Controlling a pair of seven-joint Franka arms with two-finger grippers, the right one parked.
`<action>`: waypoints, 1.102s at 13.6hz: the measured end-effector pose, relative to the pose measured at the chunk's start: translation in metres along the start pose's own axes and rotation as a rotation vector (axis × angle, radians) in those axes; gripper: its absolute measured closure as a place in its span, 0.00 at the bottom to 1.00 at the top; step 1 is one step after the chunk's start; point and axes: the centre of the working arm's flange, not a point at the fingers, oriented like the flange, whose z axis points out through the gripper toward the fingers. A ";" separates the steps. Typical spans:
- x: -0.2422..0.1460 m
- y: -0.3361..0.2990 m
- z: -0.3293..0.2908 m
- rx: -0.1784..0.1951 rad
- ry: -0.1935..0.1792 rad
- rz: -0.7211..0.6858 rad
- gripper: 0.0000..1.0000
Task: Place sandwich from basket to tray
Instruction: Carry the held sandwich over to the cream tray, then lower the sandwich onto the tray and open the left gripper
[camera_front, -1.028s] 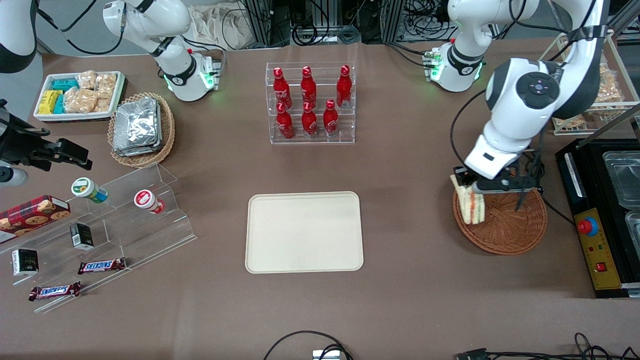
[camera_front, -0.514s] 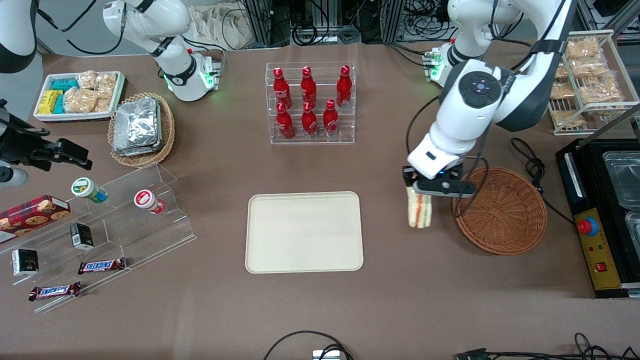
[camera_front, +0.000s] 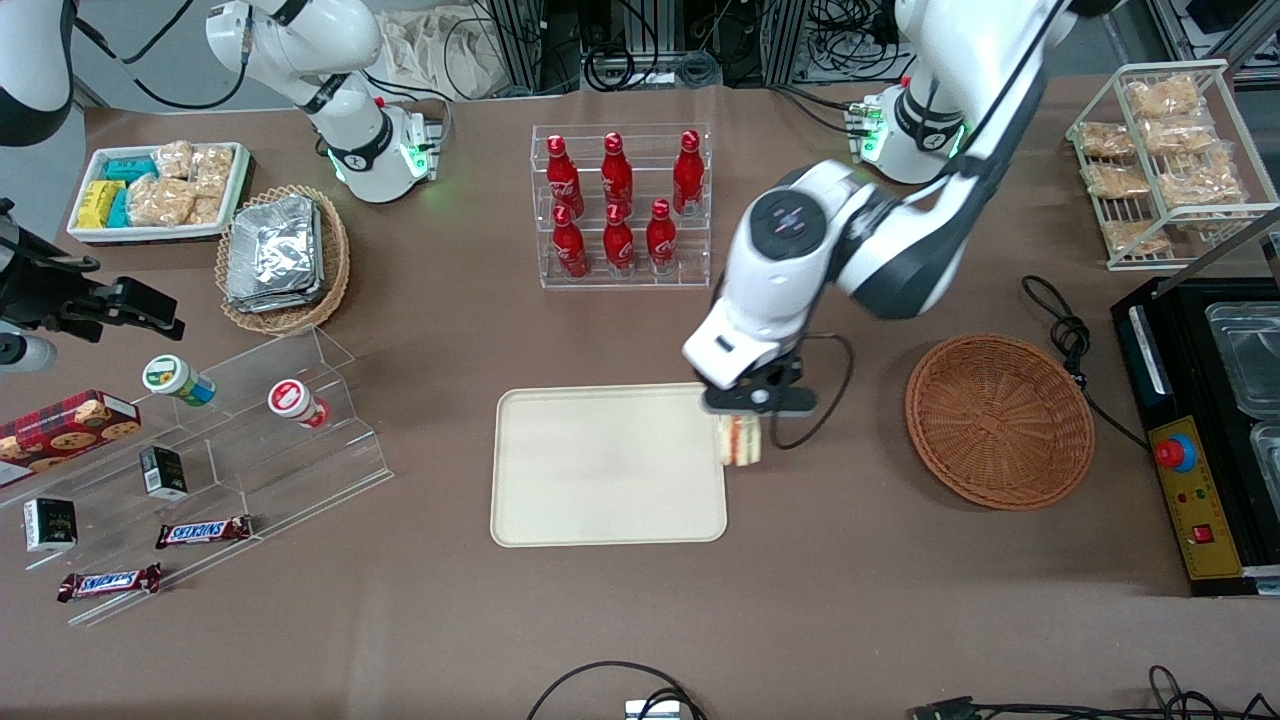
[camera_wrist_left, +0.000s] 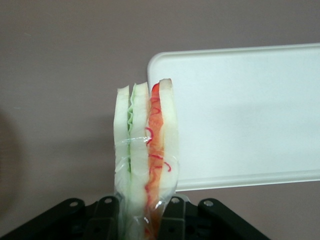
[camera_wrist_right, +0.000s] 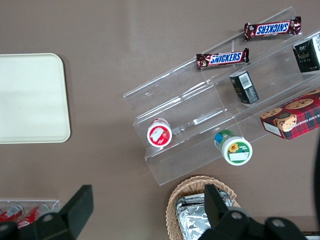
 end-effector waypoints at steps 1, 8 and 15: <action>0.001 0.013 0.017 -0.006 -0.017 0.004 0.80; 0.004 0.042 0.114 0.029 -0.085 0.047 0.82; 0.005 0.063 0.155 0.037 -0.070 0.044 0.82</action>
